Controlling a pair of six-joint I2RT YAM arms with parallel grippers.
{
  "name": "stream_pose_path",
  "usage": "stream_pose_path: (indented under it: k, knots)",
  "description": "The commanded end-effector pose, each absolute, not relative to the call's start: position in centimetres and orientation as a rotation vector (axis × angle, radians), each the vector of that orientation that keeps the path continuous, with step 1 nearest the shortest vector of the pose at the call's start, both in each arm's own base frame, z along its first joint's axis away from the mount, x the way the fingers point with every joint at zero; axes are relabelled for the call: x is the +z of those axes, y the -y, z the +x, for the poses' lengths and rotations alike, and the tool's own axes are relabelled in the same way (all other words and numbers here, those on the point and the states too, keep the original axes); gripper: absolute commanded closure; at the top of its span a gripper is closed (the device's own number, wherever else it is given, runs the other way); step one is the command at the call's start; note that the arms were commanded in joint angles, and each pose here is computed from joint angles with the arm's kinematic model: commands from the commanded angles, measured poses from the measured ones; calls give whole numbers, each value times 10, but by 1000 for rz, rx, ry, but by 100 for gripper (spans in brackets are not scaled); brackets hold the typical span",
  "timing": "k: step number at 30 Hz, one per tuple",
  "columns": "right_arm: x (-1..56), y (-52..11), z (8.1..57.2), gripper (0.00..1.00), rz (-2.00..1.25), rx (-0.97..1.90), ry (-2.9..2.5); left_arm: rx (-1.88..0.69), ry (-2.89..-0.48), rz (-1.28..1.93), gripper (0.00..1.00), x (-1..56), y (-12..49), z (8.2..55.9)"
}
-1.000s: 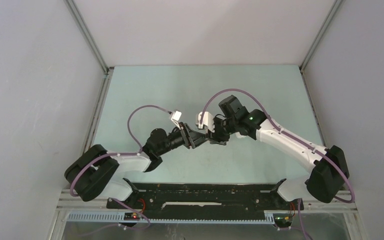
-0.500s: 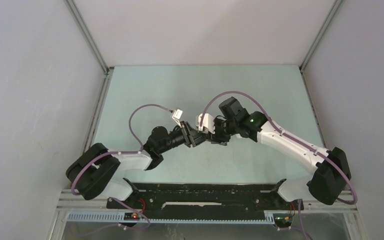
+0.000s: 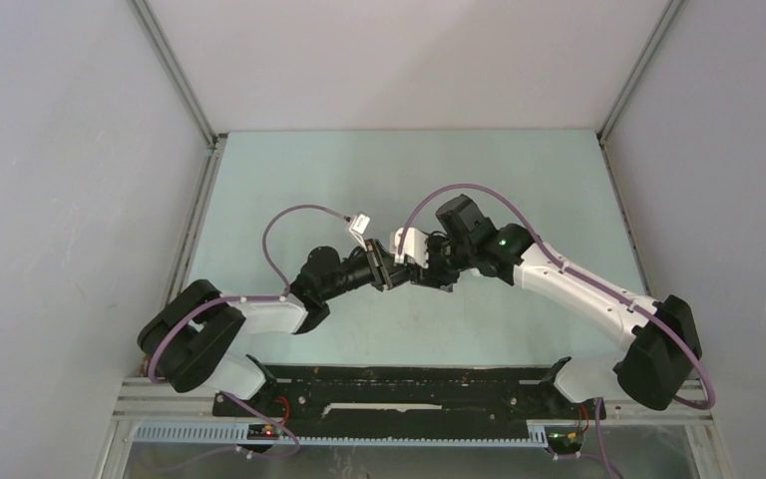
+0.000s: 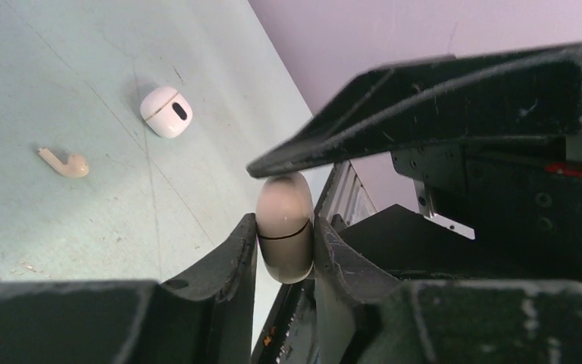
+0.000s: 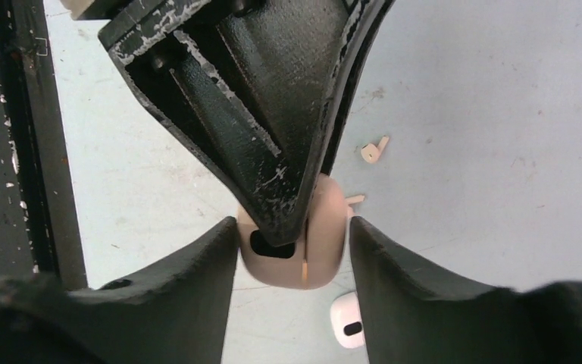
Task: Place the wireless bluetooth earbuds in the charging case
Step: Pick up the charging case at the center of the board, then open the charging case.
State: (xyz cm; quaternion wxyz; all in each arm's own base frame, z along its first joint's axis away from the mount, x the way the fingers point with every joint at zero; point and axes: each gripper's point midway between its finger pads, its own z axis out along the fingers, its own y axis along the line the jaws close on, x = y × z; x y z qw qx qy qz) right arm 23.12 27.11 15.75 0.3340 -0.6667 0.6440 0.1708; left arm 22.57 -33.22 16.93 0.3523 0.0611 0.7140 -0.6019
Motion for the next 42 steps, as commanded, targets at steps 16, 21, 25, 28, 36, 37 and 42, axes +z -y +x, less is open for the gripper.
stream_pose_path:
  k: [16, 21, 25, 28, 36, 37, 42]
  knots:
    - [215, -252, 173, 36, -1545, 1337, -1689, -1199, -1245, 816, 86, 180, 318, 170]
    - [191, -256, 165, 41, -1636, 1310, -1753, -1181, -1178, 807, 87, 185, 317, 170]
    - [184, -261, 165, 43, -1662, 1300, -1771, -1189, -1148, 797, 87, 188, 318, 168]
    - [177, -266, 164, 44, -1680, 1297, -1787, -1192, -1141, 797, 87, 189, 319, 168]
    - [163, -274, 169, 48, -1706, 1231, -1832, -1219, -1137, 805, 87, 191, 320, 164]
    - [162, -274, 170, 48, -1703, 1229, -1836, -1220, -1138, 804, 87, 191, 320, 164]
    - [160, -275, 174, 50, -1689, 1213, -1856, -1237, -1127, 799, 88, 196, 320, 161]
